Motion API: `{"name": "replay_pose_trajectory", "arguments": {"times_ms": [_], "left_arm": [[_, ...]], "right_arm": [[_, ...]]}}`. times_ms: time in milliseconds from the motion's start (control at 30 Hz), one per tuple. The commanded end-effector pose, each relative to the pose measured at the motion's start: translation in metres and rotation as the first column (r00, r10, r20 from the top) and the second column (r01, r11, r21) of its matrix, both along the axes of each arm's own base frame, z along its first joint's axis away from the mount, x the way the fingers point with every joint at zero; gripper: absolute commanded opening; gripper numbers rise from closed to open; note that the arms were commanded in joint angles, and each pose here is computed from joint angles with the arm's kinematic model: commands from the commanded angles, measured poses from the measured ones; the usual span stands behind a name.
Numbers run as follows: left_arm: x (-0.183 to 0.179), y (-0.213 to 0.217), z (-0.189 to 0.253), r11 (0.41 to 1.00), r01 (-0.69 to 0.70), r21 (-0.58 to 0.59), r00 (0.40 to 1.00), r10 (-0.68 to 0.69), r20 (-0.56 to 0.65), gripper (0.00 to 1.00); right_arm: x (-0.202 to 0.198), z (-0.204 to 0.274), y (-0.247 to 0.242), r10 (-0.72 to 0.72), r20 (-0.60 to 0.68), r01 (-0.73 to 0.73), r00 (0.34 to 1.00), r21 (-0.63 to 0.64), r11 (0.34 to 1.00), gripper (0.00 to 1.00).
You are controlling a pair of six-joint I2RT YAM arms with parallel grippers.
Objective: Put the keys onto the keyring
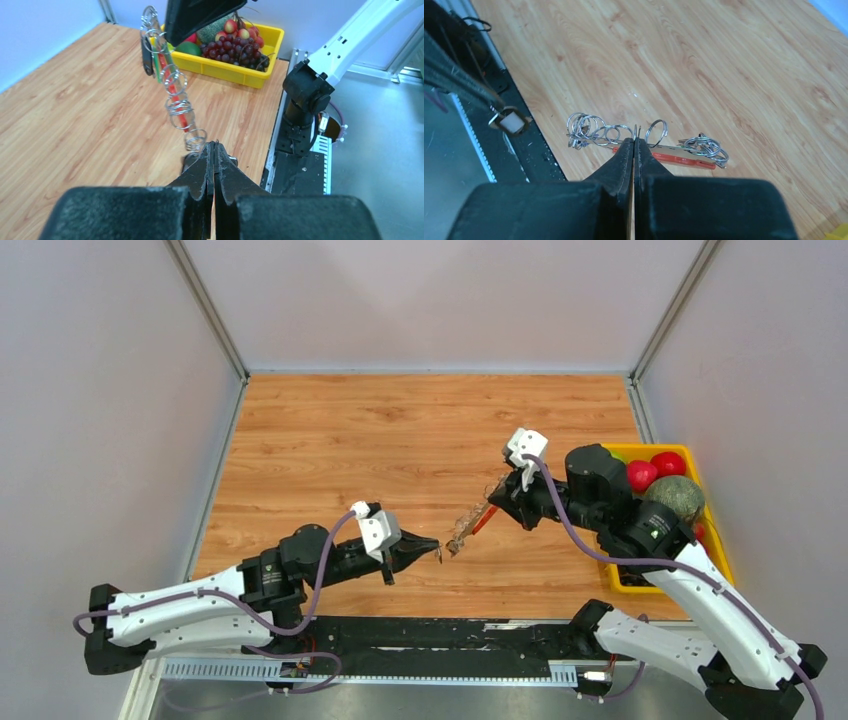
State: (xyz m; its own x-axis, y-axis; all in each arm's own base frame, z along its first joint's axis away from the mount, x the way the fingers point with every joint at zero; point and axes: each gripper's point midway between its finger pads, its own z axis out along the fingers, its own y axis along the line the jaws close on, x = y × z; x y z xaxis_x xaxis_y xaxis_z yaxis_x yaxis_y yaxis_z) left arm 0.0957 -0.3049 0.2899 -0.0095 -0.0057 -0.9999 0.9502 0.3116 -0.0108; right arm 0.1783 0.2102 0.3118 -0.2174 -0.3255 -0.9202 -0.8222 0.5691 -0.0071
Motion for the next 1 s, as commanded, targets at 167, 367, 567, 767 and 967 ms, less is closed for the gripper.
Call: {"name": "replay_pose_trajectory", "arguments": {"times_ms": [167, 367, 567, 767, 967], "left_arm": [[0.003, 0.033, 0.037, 0.994, -0.075, -0.081, 0.997, 0.076, 0.004, 0.0], [0.001, 0.046, 0.052, 0.988, -0.081, -0.135, 0.996, 0.085, 0.027, 0.0], [-0.011, 0.048, 0.061, 0.985, -0.012, -0.172, 0.998, 0.022, 0.057, 0.0], [-0.023, 0.047, 0.075, 0.973, 0.054, -0.223, 0.996, -0.036, 0.085, 0.0], [-0.037, 0.047, 0.082, 0.959, 0.132, -0.249, 0.988, -0.106, 0.116, 0.0]], "right_arm": [[-0.033, 0.035, 0.028, 0.267, 0.052, -0.27, 0.962, 0.06, 0.961, 0.0], [-0.053, 0.036, 0.043, 0.409, 0.035, -0.41, 0.912, 0.068, 0.91, 0.0], [-0.075, 0.039, 0.06, 0.543, 0.021, -0.543, 0.839, 0.087, 0.835, 0.0], [-0.098, 0.048, 0.075, 0.659, 0.035, -0.658, 0.751, 0.116, 0.744, 0.0], [-0.117, 0.052, 0.088, 0.746, 0.041, -0.743, 0.665, 0.142, 0.655, 0.0]]}}
